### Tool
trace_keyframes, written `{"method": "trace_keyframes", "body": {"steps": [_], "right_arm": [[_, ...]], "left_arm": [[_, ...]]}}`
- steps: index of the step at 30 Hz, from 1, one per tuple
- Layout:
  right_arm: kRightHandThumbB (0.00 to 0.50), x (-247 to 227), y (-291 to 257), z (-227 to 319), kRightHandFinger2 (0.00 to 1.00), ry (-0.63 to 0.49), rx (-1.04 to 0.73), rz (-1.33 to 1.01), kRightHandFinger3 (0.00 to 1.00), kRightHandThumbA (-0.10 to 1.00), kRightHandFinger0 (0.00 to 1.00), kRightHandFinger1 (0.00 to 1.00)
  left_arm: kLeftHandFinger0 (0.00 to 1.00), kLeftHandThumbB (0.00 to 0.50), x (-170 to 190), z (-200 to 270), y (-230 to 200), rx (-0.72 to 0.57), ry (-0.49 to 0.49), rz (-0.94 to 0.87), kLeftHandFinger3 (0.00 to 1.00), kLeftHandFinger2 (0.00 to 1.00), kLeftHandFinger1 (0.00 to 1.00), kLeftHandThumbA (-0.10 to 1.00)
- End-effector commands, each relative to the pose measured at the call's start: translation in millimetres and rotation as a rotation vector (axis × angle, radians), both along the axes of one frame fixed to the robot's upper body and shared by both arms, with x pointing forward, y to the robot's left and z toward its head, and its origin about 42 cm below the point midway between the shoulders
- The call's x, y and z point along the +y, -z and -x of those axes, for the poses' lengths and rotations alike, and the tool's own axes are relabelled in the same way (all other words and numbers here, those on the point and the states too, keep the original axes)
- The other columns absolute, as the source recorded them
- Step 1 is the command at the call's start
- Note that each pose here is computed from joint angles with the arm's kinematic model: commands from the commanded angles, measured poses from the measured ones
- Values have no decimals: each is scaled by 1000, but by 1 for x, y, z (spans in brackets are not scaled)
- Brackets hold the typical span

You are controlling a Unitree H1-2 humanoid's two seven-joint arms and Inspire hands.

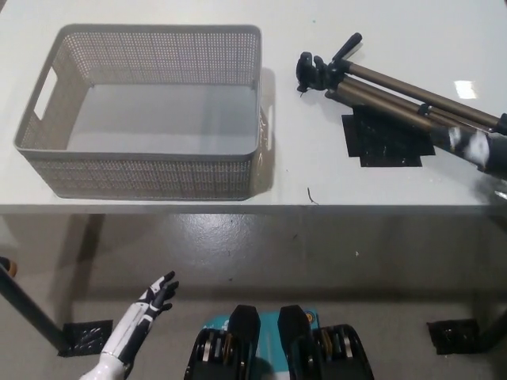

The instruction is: The robot uses its right hand to pick the tripod on the desk and places it into a rectangular container on the left.

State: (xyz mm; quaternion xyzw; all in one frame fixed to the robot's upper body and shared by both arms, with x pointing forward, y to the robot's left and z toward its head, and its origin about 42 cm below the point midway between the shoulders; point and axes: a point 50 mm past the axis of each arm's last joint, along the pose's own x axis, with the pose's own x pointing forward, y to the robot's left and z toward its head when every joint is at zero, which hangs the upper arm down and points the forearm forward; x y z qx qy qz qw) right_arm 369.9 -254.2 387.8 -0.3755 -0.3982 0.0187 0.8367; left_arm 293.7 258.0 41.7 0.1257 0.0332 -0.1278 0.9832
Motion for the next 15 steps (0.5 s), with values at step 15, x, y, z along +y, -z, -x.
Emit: {"method": "trace_keyframes", "body": {"steps": [15], "right_arm": [[484, 13, -36, -229, 1000, 408, 801, 212, 1000, 1000, 1000, 1000]], "left_arm": [[1000, 500, -3, 4, -6, -41, 78, 0, 1000, 1000, 1000, 1000]]}}
